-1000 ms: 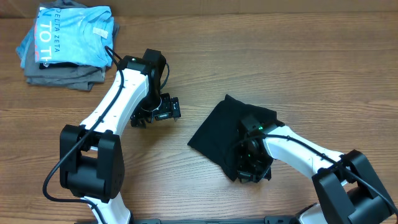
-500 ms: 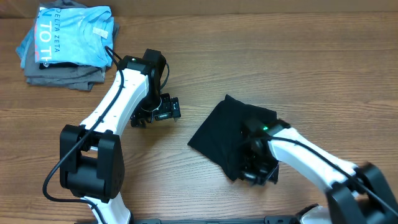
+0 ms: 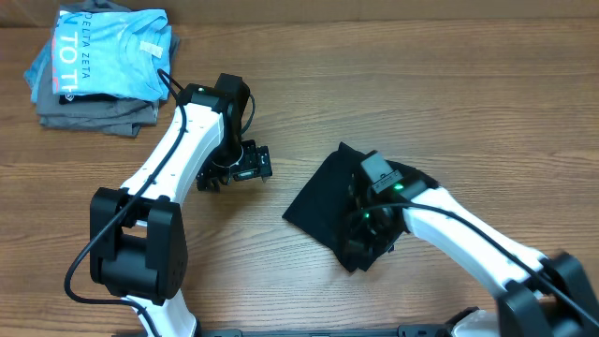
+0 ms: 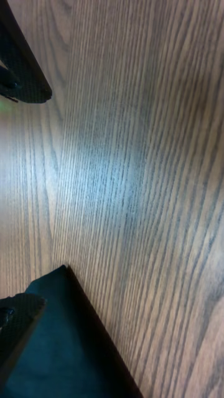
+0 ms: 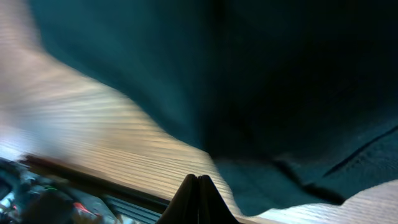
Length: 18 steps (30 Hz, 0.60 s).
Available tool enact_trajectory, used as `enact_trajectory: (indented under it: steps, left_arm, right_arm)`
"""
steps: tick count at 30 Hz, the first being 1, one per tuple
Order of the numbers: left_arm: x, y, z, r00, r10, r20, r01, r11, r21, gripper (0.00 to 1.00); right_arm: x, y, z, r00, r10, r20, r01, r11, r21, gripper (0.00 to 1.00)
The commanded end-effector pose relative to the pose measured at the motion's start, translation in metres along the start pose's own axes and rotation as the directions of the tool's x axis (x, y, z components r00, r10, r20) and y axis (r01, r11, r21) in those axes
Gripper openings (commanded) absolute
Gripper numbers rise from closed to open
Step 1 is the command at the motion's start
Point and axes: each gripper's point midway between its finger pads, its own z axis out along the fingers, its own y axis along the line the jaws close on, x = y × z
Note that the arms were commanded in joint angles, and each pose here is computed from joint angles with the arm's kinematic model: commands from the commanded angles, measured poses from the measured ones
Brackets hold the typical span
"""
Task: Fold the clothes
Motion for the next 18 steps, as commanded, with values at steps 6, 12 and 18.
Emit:
enact_trajectory:
  steps: [6,12,18]
  left_arm:
    - [0.001,0.004,0.0,1.0,-0.002,-0.003,0.002,1.0,-0.013,1.0]
    - [0.001,0.004,0.0,1.0,-0.002,-0.004,0.002,1.0,-0.014,1.0]
    - [0.0,0.003,0.0,1.0,-0.002,0.0,0.002,1.0,-0.011,1.0]
  right_arm:
    - [0.026,-0.059,0.038,0.984,0.082,-0.16,-0.045,0.974,0.222,0.04]
    - [0.042,-0.097,0.025,0.972,0.17,-0.16,-0.09,0.905,0.415,0.04]
    - [0.047,-0.116,-0.011,0.956,0.295,-0.003,-0.244,0.796,0.554,0.04]
